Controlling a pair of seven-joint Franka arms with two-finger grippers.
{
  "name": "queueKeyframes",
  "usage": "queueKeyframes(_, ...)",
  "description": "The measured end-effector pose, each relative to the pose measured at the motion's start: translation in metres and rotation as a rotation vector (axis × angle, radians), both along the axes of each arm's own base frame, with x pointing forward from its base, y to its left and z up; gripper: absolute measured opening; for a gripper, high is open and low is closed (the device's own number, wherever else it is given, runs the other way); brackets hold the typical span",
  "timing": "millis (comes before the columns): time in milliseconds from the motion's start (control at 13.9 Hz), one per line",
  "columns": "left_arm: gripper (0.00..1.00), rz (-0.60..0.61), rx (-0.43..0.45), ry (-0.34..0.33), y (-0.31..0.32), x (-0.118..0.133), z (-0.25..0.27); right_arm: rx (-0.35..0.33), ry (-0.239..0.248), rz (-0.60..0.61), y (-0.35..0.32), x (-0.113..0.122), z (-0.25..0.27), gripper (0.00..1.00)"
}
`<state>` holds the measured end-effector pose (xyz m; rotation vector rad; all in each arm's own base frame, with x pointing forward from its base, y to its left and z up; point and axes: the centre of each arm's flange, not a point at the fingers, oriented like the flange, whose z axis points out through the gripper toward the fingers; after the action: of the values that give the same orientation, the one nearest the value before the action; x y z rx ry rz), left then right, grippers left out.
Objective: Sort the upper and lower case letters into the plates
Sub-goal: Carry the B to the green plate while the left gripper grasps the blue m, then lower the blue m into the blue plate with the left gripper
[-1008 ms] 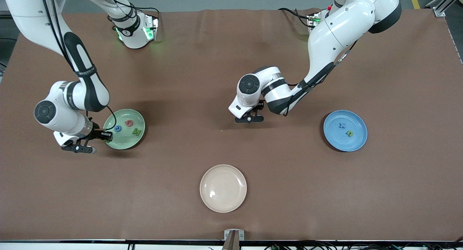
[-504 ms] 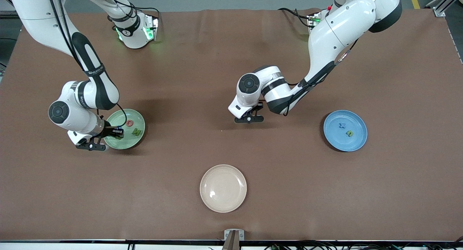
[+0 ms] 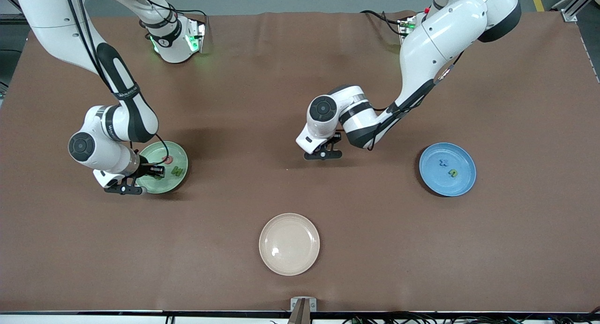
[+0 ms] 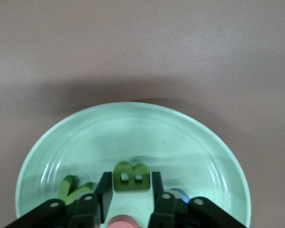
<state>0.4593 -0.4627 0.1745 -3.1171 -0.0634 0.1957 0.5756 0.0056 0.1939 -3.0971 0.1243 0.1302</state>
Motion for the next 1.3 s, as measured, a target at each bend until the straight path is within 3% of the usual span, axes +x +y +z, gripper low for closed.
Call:
queueKeyframes(144, 0.41, 0.0, 0.042, 0.002, 0.008, 0.006, 0.007, 0.003, 0.015, 0.007, 0.004, 0.006, 0.007, 0.64)
queueKeyframes(360, 0.41, -0.019, 0.071, 0.005, 0.018, 0.013, 0.048, 0.01, 0.076, 0.008, 0.0, 0.029, 0.043, 0.95)
queueKeyframes(432, 0.41, -0.022, 0.066, 0.017, 0.026, 0.019, 0.066, 0.009, 0.088, 0.01, -0.003, 0.037, 0.059, 1.0)
queueKeyframes(648, 0.41, -0.045, 0.019, 0.038, 0.081, 0.045, 0.115, -0.024, 0.105, 0.032, -0.011, 0.054, 0.119, 1.0)
queueKeyframes(864, 0.41, -0.137, 0.021, 0.001, 0.166, 0.063, 0.131, -0.05, 0.134, 0.037, -0.028, 0.063, 0.199, 1.0)
queueKeyframes(1080, 0.41, -0.253, 0.119, -0.062, 0.233, 0.054, 0.109, -0.055, 0.123, 0.037, -0.035, 0.07, 0.265, 1.0)
queueKeyframes(1296, 0.41, -0.355, 0.133, -0.099, 0.264, 0.041, 0.084, -0.074, 0.065, 0.034, -0.039, 0.078, 0.295, 1.0)
